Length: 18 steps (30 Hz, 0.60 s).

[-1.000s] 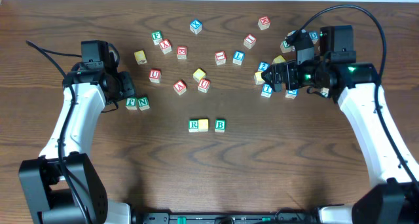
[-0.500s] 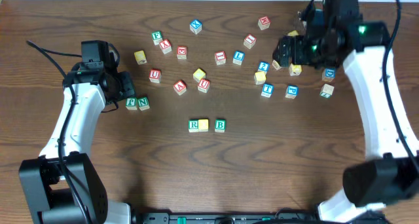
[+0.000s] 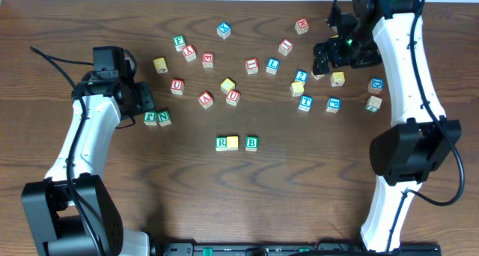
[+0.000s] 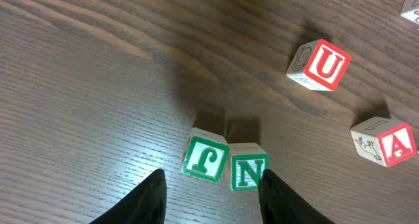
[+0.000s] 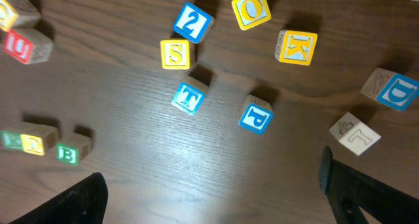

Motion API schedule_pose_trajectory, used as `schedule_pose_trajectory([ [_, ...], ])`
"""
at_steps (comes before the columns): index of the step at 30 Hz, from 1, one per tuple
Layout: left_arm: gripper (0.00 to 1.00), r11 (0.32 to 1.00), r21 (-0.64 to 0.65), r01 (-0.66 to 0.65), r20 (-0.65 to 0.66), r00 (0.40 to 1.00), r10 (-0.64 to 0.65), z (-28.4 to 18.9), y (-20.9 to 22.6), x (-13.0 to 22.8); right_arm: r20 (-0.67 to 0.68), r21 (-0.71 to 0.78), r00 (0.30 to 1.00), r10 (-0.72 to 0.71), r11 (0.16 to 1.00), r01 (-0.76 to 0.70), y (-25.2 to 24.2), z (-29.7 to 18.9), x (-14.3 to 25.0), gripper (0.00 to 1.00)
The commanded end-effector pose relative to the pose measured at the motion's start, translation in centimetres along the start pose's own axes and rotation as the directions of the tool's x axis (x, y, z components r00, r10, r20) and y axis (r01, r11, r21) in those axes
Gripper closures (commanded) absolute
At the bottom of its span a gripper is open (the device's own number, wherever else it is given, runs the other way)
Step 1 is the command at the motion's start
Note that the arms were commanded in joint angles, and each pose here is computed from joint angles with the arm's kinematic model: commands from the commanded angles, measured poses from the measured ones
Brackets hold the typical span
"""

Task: Spell out ROBOT
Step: 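Move the right gripper up over the yellow O block in the cluster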

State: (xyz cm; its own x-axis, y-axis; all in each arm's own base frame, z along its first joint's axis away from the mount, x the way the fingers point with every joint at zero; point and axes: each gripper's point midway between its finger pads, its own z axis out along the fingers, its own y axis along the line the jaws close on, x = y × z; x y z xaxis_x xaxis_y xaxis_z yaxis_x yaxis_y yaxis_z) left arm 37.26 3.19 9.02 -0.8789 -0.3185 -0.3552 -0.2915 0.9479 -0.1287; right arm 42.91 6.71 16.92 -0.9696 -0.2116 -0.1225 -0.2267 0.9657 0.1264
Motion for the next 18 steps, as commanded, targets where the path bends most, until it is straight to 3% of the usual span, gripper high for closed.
schedule_pose_trajectory([
  [1,0.55,1.0,0.001,-0.007,0.024,1.0,0.007,-0.6,-0.1,-0.8,0.054,0.02,0.998,-0.041,0.999,0.04,-0.2,-0.9,-1.1,0.01],
  [8,0.55,1.0,0.001,-0.007,0.024,1.0,0.007,-0.6,-0.1,-0.8,0.047,0.021,0.992,-0.116,0.993,0.116,0.0,-0.7,-1.0,0.06],
  [12,0.55,1.0,0.001,-0.007,0.024,1.0,0.007,-0.6,-0.1,-0.8,0.064,-0.018,0.962,-0.265,0.964,0.266,1.4,-0.6,-1.2,0.06],
  [18,0.55,1.0,0.001,-0.007,0.024,1.0,0.007,-0.6,-0.1,-0.8,0.117,0.072,0.968,-0.221,0.974,0.213,-0.3,1.1,-3.5,0.05],
])
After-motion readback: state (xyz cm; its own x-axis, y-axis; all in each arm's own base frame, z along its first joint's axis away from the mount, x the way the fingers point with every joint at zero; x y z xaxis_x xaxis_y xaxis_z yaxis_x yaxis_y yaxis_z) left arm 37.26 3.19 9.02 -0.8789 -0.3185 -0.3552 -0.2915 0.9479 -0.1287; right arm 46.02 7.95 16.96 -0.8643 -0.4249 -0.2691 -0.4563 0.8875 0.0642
